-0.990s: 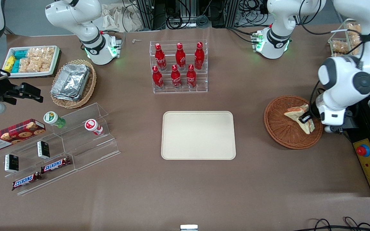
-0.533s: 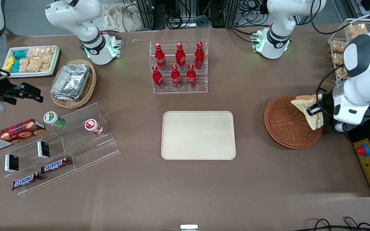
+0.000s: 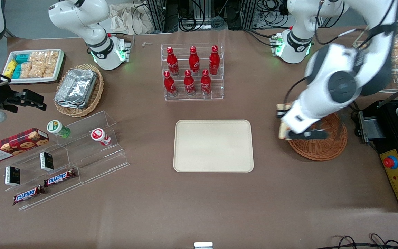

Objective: Place sandwich from basket to tray
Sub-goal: 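Lift the sandwich and carry it with the left gripper to the tray, then lower the sandwich onto the tray and open the left gripper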

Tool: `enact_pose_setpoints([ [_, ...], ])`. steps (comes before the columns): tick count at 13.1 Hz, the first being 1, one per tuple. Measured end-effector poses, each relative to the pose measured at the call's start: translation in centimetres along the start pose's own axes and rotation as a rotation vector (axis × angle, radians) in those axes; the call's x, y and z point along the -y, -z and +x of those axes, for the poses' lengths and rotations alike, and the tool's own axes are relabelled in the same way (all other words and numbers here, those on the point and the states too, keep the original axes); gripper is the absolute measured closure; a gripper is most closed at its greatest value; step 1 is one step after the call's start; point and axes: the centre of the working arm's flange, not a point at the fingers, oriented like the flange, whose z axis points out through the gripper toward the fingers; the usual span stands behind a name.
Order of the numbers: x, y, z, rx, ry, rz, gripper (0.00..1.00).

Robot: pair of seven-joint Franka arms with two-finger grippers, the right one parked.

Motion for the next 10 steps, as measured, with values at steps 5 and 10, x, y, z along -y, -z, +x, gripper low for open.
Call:
enact_pose_setpoints([
  [5,-6.6,-11.9,3.0,0.017,-0.033,0.032,0.79],
  [10,-8.1,-16.5,4.5,-0.019,-0.04,0.001,0.79],
])
